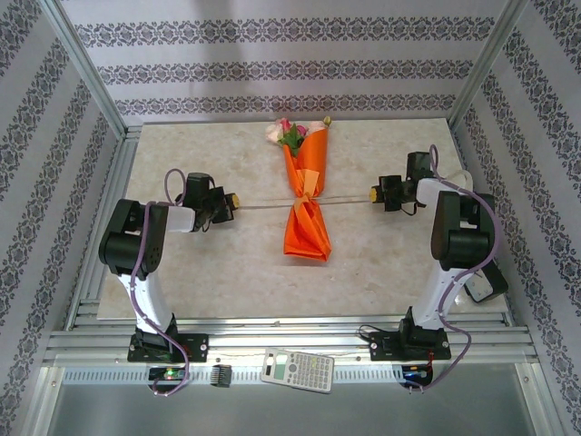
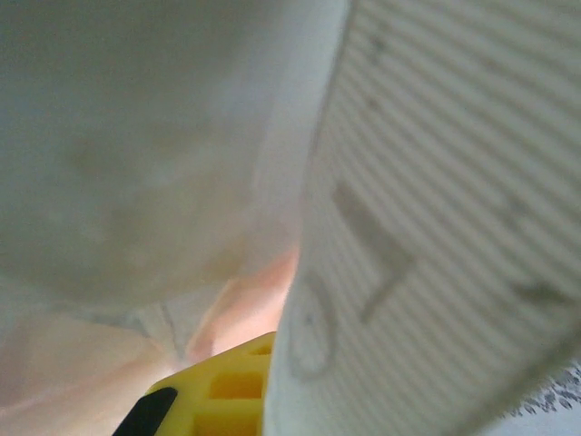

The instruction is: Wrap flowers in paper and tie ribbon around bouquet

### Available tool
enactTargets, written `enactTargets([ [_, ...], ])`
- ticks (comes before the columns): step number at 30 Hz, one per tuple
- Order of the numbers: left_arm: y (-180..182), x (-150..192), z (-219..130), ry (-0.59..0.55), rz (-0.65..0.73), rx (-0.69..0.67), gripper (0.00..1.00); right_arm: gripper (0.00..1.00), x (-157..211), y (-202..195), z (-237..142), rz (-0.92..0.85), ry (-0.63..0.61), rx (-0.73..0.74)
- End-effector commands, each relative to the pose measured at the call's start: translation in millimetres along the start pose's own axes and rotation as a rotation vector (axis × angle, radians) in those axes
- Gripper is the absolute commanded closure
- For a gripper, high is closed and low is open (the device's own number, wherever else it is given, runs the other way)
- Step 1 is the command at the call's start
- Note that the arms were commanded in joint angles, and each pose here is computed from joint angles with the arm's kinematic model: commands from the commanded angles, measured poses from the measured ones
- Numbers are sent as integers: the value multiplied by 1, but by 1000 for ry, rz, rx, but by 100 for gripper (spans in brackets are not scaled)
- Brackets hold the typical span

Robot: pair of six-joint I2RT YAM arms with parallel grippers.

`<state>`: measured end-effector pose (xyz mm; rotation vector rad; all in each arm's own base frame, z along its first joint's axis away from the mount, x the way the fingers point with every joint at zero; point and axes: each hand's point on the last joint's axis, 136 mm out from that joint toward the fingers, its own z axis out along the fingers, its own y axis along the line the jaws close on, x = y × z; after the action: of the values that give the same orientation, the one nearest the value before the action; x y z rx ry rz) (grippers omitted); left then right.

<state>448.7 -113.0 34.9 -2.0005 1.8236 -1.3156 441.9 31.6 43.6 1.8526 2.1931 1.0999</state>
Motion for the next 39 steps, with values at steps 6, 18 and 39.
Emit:
enactTargets([
  [6,-50,-57,-26,-156,-94,201,100,100,-68,5,-22,64,-212,-62],
  [18,-61,-91,-58,-178,-147,275,100,100,-88,7,-32,103,-227,-112],
  [39,-72,-34,-51,-27,106,167,100,100,-58,13,-29,10,-188,-96],
])
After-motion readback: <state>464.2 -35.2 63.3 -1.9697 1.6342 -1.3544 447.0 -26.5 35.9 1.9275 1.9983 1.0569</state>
